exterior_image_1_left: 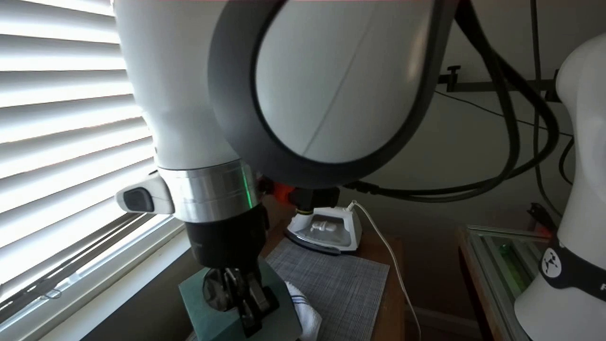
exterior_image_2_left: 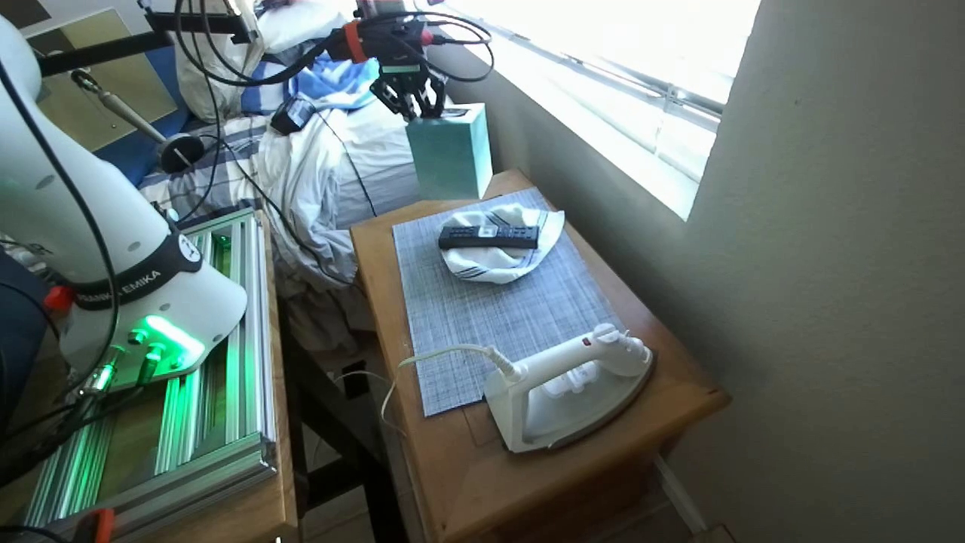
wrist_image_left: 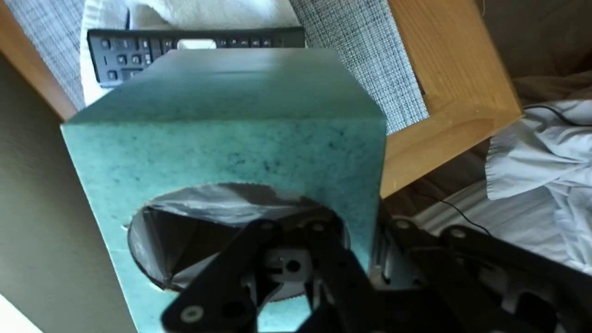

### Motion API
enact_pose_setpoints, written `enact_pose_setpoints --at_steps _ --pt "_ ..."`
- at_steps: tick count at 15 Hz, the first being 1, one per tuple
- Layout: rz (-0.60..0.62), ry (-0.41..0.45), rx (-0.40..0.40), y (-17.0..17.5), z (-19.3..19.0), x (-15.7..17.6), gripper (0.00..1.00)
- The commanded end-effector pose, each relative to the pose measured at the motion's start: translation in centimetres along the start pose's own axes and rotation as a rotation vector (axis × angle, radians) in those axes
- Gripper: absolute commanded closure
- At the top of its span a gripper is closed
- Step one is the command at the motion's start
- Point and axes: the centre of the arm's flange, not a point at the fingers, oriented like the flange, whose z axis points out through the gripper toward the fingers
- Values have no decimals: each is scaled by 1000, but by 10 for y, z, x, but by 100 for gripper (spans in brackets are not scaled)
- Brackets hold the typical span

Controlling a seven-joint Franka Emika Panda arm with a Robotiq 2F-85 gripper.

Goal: Move the tissue dispenser to the left

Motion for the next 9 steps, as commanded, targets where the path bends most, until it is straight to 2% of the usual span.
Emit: enact_pose_setpoints --at_steps 1,5,7,8,9 --pt "-199 33 30 34 -5 -1 98" --pt "-356 109 103 68 -4 8 98" --pt "-395 126 177 77 6 25 98" --pt "-374 135 199 84 8 27 98" --pt "-359 118 132 54 5 25 94"
